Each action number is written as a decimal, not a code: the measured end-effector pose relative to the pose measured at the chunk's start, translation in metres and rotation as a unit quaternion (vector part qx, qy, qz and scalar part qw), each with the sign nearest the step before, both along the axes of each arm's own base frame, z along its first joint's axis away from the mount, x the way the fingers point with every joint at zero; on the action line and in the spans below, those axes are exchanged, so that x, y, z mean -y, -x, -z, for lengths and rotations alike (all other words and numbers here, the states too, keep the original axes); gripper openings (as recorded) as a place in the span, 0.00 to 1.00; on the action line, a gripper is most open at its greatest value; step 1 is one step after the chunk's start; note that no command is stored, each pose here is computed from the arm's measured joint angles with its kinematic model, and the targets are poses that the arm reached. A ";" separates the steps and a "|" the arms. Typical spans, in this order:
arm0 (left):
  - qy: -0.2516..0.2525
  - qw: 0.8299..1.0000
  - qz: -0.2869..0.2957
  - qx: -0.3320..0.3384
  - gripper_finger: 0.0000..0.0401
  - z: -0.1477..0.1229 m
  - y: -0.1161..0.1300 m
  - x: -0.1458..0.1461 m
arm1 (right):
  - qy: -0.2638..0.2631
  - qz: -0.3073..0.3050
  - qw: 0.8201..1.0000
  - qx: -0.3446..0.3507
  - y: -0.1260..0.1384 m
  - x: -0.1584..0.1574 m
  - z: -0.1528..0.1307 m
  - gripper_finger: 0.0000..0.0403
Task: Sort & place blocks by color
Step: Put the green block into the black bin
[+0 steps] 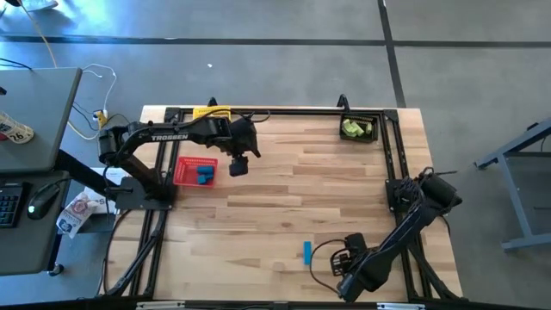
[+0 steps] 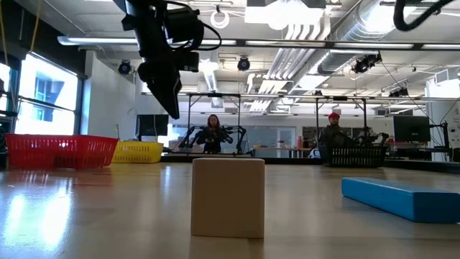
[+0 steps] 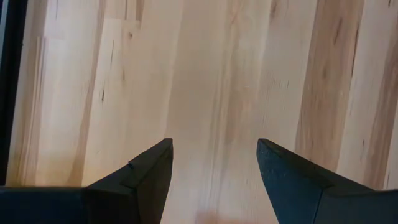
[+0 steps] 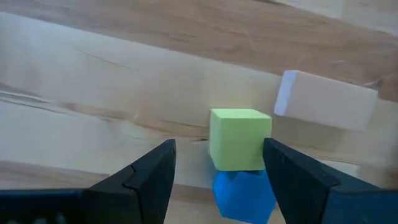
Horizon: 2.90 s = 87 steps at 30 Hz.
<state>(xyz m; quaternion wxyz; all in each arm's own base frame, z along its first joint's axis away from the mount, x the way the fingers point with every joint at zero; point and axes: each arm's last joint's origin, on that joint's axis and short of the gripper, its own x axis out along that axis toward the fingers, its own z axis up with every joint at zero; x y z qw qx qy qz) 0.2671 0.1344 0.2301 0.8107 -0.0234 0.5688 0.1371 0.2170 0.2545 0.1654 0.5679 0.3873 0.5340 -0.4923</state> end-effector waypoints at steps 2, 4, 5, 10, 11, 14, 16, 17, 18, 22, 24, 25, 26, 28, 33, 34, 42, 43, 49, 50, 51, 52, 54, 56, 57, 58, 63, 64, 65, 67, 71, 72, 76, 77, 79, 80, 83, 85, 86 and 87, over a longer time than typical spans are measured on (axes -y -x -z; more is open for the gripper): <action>-0.001 1.000 0.000 0.001 0.54 0.000 0.000 0.000 | 0.004 0.003 1.000 -0.012 0.000 -0.001 0.004 0.57; -0.002 1.000 0.000 0.002 0.54 0.000 0.000 0.000 | 0.000 0.005 1.000 -0.019 -0.001 -0.003 0.012 0.57; -0.003 1.000 -0.001 0.003 0.54 0.000 -0.001 0.000 | -0.003 0.006 1.000 -0.020 -0.002 -0.004 0.016 0.57; -0.007 1.000 -0.001 0.011 0.54 -0.001 -0.002 -0.001 | -0.005 0.008 1.000 -0.017 -0.005 -0.007 0.022 0.57; -0.009 1.000 -0.001 0.014 0.54 -0.001 -0.003 -0.001 | -0.004 0.014 1.000 -0.017 -0.005 -0.006 0.021 0.57; -0.012 1.000 -0.001 0.021 0.54 -0.002 -0.004 -0.002 | 0.007 0.028 0.999 -0.014 -0.005 -0.004 0.020 0.57; -0.016 0.999 -0.001 0.029 0.54 -0.003 -0.005 -0.003 | 0.015 0.032 0.999 -0.007 -0.005 -0.003 0.020 0.57; -0.018 0.999 -0.001 0.032 0.54 -0.003 -0.006 -0.003 | 0.016 0.034 0.999 -0.005 -0.006 -0.003 0.020 0.57; -0.019 0.999 -0.001 0.034 0.54 -0.003 -0.006 -0.003 | 0.016 0.036 0.999 -0.004 -0.006 -0.003 0.020 0.57; -0.023 0.999 -0.001 0.042 0.54 -0.004 -0.008 -0.004 | 0.019 0.037 0.999 -0.007 -0.008 0.000 0.020 0.57; -0.026 0.998 -0.001 0.048 0.54 -0.004 -0.009 -0.004 | 0.027 0.037 0.999 -0.013 -0.009 0.003 0.020 0.57; -0.027 0.998 -0.001 0.051 0.54 -0.005 -0.009 -0.005 | 0.032 0.038 0.999 -0.016 -0.008 0.005 0.019 0.57; -0.028 0.998 -0.001 0.053 0.54 -0.005 -0.009 -0.005 | 0.038 0.039 0.998 -0.019 -0.009 0.006 0.019 0.57; -0.031 0.998 -0.001 0.058 0.54 -0.005 -0.010 -0.005 | 0.045 0.041 0.998 -0.023 -0.010 0.009 0.019 0.57; -0.031 0.998 -0.001 0.060 0.54 -0.006 -0.011 -0.005 | 0.038 0.031 0.998 -0.025 -0.017 0.015 0.019 0.57; -0.032 0.998 -0.001 0.060 0.54 -0.006 -0.010 -0.005 | 0.035 0.033 0.999 -0.023 -0.019 0.016 0.019 0.57; -0.031 0.998 -0.001 0.059 0.54 -0.006 -0.010 -0.005 | 0.012 0.047 0.998 -0.033 -0.030 0.025 0.020 0.47; -0.031 0.998 -0.001 0.060 0.54 -0.006 -0.010 -0.005 | 0.004 0.051 0.998 -0.038 -0.031 0.025 0.020 0.44; -0.031 0.998 -0.001 0.059 0.54 -0.006 -0.010 -0.005 | -0.033 0.064 0.996 -0.059 -0.033 0.024 0.019 0.29; -0.031 0.998 -0.001 0.059 0.54 -0.006 -0.010 -0.005 | -0.034 0.065 0.996 -0.058 -0.033 0.024 0.019 0.28; -0.031 0.998 -0.001 0.059 0.54 -0.006 -0.010 -0.005 | -0.035 0.066 0.996 -0.057 -0.033 0.023 0.019 0.28; -0.032 0.998 -0.001 0.059 0.54 -0.006 -0.010 -0.005 | -0.035 0.069 0.995 -0.056 -0.033 0.023 0.019 0.28; -0.031 0.998 -0.001 0.059 0.54 -0.006 -0.010 -0.005 | -0.034 0.074 0.995 -0.055 -0.033 0.023 0.019 0.28; -0.031 0.998 -0.001 0.059 0.54 -0.005 -0.010 -0.005 | -0.030 0.073 0.996 -0.046 -0.034 0.024 0.018 0.28; -0.031 0.998 -0.001 0.059 0.54 -0.006 -0.010 -0.005 | -0.027 0.072 0.996 -0.036 -0.034 0.024 0.017 0.28; -0.031 0.998 -0.001 0.059 0.54 -0.005 -0.010 -0.005 | -0.020 0.071 0.997 -0.024 -0.035 0.024 0.016 0.28; -0.033 0.998 0.005 0.057 0.54 -0.005 -0.010 -0.005 | 0.015 0.068 0.997 0.022 -0.041 0.037 0.005 0.28; -0.036 0.998 0.011 0.056 0.54 -0.005 -0.010 -0.005 | 0.021 0.066 0.997 0.025 -0.043 0.041 0.003 0.28; -0.037 0.998 0.015 0.055 0.54 -0.005 -0.010 -0.005 | 0.028 0.062 0.997 0.026 -0.045 0.045 0.001 0.28; -0.039 0.998 0.019 0.054 0.54 -0.005 -0.010 -0.005 | 0.045 0.052 0.997 0.029 -0.049 0.056 -0.004 0.28; -0.040 0.998 0.020 0.054 0.54 -0.006 -0.010 -0.005 | 0.082 0.029 0.996 0.032 -0.057 0.085 -0.020 0.28; -0.041 0.997 0.023 0.053 0.54 -0.005 -0.010 -0.005 | 0.092 0.022 0.995 0.033 -0.059 0.094 -0.025 0.28; -0.048 0.997 0.041 0.049 0.54 -0.006 -0.010 -0.005 | 0.129 -0.004 0.991 0.025 -0.064 0.133 -0.047 0.28; -0.050 0.997 0.044 0.048 0.54 -0.006 -0.010 -0.005 | 0.140 -0.009 0.990 0.022 -0.064 0.144 -0.053 0.28; -0.051 0.996 0.047 0.048 0.54 -0.006 -0.010 -0.005 | 0.159 -0.016 0.987 0.009 -0.063 0.166 -0.064 0.28; -0.051 0.996 0.047 0.048 0.54 -0.006 -0.011 -0.005 | 0.167 -0.018 0.986 0.002 -0.062 0.177 -0.069 0.28; -0.051 0.996 0.047 0.049 0.54 -0.006 -0.011 -0.005 | 0.187 -0.025 0.982 -0.023 -0.057 0.211 -0.084 0.28; -0.051 0.996 0.047 0.048 0.54 -0.006 -0.011 -0.006 | 0.198 -0.030 0.979 -0.035 -0.054 0.233 -0.092 0.28; -0.051 0.996 0.047 0.048 0.54 -0.006 -0.011 -0.006 | 0.202 -0.031 0.978 -0.040 -0.053 0.244 -0.095 0.28; -0.051 0.996 0.047 0.049 0.54 -0.006 -0.011 -0.005 | 0.207 -0.033 0.977 -0.044 -0.051 0.254 -0.099 0.28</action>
